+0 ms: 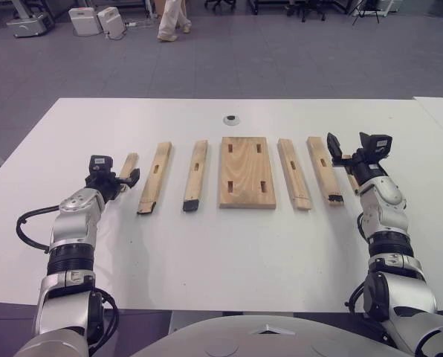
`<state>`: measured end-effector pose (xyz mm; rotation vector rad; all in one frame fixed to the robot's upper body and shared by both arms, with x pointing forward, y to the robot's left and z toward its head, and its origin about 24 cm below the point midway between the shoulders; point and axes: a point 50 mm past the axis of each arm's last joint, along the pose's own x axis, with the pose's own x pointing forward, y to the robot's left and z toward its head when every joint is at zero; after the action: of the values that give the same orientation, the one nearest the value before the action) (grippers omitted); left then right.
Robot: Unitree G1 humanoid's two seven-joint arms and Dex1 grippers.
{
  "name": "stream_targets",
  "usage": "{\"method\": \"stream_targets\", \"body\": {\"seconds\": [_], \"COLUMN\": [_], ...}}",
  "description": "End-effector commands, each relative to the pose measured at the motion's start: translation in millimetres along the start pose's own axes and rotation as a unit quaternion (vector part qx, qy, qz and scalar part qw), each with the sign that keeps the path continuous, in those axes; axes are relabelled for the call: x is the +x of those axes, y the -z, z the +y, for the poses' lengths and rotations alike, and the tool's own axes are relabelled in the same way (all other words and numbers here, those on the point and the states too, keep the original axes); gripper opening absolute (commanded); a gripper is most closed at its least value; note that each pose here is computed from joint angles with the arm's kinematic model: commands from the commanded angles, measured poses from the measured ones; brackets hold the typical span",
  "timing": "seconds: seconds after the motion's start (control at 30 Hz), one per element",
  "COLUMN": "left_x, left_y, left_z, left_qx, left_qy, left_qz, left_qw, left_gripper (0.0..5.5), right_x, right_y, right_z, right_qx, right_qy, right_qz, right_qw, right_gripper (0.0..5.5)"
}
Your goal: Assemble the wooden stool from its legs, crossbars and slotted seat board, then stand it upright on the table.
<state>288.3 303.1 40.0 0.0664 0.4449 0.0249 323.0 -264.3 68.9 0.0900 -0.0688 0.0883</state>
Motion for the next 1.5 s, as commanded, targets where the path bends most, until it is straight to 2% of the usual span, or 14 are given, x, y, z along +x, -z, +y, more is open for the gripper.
{"method": "stream_targets", "body": {"seconds": [0.03,0.2,0.43,0.5,0.57,0.63,0.7,0.77,0.87,0.97,1.03,1.37,1.5], "left_x": [-3.1,-3.8,-3.7,-0.9,2.1,2.4,-4.0,-12.6,-28.5,-40.8,-46.0,-51.6,-53.7], "left_y": [17.1,36.9,42.2,30.9,6.5,-30.9,-63.8,-86.8,-108.5,-119.5,-121.7,-118.4,-116.5], "left_z": [12.8,13.9,17.9,11.7,2.8,-17.3,-50.7,-90.0,-137.0,-166.6,-177.4,-190.1,-193.3], "left_qx": [-0.006,0.025,0.037,0.007,-0.008,0.008,0.024,0.048,0.079,0.104,0.112,0.142,0.162], "left_qy": [-0.013,-0.009,-0.004,0.015,0.034,0.067,0.125,0.192,0.27,0.317,0.333,0.353,0.356], "left_qz": [0.036,0.082,0.093,0.048,-0.025,-0.126,-0.211,-0.269,-0.321,-0.35,-0.356,-0.339,-0.338], "left_qw": [0.999,0.996,0.995,0.999,0.999,0.99,0.969,0.943,0.904,0.876,0.866,0.86,0.856], "left_gripper": [3.98,3.01,1.74,1.36,1.3,1.29,1.29,1.29,1.29,1.29,1.29,1.29,1.29], "right_x": [4.6,4.1,5.4,6.5,8.8,14.2,20.5,28.6,37.9,41.5,41.4,36.1,34.4], "right_y": [-5.1,-4.4,-3.1,-1.6,-0.5,-3.5,-11.0,-26.9,-59.9,-81.1,-86.9,-107.9,-107.9], "right_z": [-0.4,0.3,3.1,6.0,12.5,26.8,48.9,86.5,131.1,153.1,161.0,168.4,171.9], "right_qx": [-0.006,-0.007,-0.006,-0.005,0.008,0.051,0.124,0.221,0.338,0.39,0.404,0.447,0.447], "right_qy": [-0.003,-0.004,-0.007,-0.016,-0.033,-0.067,-0.119,-0.202,-0.285,-0.319,-0.329,-0.343,-0.345], "right_qz": [0.001,0.003,0.005,0.014,0.023,0.025,0.02,0.014,0.002,0.002,0.007,0.004,0.023], "right_qw": [1.0,1.0,1.0,1.0,0.999,0.996,0.985,0.954,0.897,0.864,0.854,0.826,0.825], "right_gripper": [4.9,4.9,4.9,4.9,4.9,4.9,4.9,4.9,4.9,4.9,4.9,3.0,2.3]}}
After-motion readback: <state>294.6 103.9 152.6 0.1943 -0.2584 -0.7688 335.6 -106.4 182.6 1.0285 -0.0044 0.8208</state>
